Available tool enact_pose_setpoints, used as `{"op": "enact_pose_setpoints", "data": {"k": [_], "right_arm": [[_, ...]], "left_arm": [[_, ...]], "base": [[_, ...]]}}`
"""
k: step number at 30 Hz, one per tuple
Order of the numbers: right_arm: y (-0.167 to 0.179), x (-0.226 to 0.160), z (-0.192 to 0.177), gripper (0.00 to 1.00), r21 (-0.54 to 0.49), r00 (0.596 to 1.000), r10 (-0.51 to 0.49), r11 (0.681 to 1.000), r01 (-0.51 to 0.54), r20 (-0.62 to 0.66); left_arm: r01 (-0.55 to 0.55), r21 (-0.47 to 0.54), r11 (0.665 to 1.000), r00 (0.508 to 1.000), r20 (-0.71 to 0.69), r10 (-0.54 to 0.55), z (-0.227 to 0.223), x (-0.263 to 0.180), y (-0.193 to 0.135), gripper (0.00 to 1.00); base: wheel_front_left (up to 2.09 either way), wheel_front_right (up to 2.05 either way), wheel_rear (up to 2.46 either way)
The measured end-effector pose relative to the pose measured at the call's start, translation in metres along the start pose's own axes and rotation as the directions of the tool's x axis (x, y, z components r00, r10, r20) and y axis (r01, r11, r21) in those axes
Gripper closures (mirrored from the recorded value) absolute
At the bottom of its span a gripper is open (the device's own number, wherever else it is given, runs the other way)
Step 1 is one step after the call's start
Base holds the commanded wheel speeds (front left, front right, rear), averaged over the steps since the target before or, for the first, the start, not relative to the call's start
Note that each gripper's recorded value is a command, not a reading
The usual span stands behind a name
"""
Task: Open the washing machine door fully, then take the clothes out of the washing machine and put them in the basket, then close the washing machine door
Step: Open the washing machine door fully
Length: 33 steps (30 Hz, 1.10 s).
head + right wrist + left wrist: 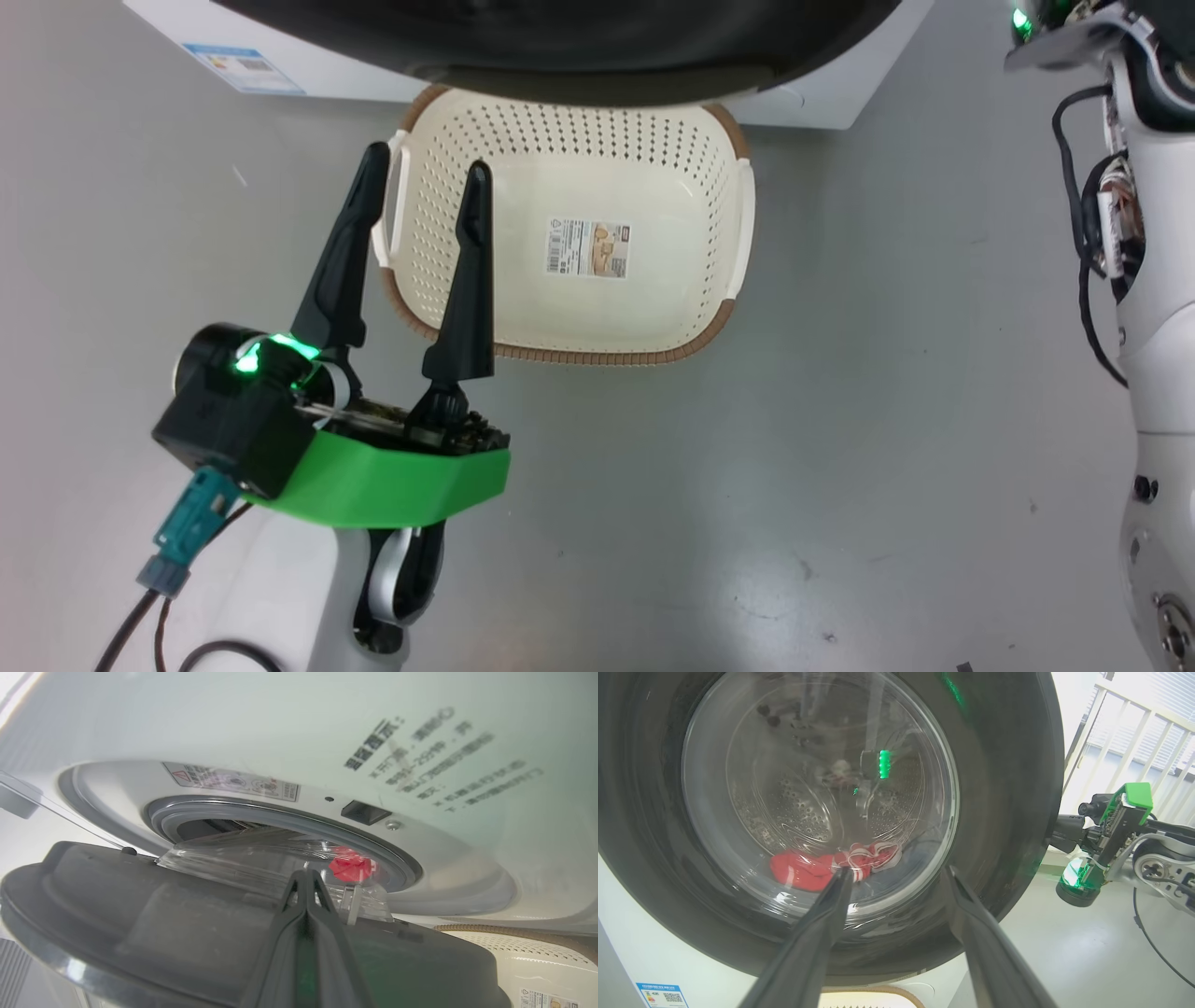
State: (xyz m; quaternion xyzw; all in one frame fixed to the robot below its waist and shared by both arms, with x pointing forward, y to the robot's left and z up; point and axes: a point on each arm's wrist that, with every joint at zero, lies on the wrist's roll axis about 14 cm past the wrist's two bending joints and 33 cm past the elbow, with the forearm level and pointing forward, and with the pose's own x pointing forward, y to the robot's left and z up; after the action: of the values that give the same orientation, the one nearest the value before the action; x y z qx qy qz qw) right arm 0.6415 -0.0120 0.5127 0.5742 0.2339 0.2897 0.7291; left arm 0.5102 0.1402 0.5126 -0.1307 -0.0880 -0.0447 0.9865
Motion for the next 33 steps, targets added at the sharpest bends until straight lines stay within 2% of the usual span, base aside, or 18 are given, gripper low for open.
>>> {"op": "enact_pose_setpoints", "data": {"k": [8,33], "right_arm": [[0.005,-0.014,-0.017,1.0,0.017,0.999,-0.011,1.0,0.012,-0.037],[0.042,-0.058,-0.088,1.0,0.018,0.984,-0.009,1.0,0.012,-0.176]], "left_arm": [[0.003,0.012,1.0,1.0,0.028,-0.003,0.017,-0.004,-0.003,0.0],[-0.09,0.034,0.995,0.995,0.035,0.089,0.051,-0.056,0.011,0.0]], "base": [[0.0,0.0,0.0],[0.0,0.0,0.0]]}}
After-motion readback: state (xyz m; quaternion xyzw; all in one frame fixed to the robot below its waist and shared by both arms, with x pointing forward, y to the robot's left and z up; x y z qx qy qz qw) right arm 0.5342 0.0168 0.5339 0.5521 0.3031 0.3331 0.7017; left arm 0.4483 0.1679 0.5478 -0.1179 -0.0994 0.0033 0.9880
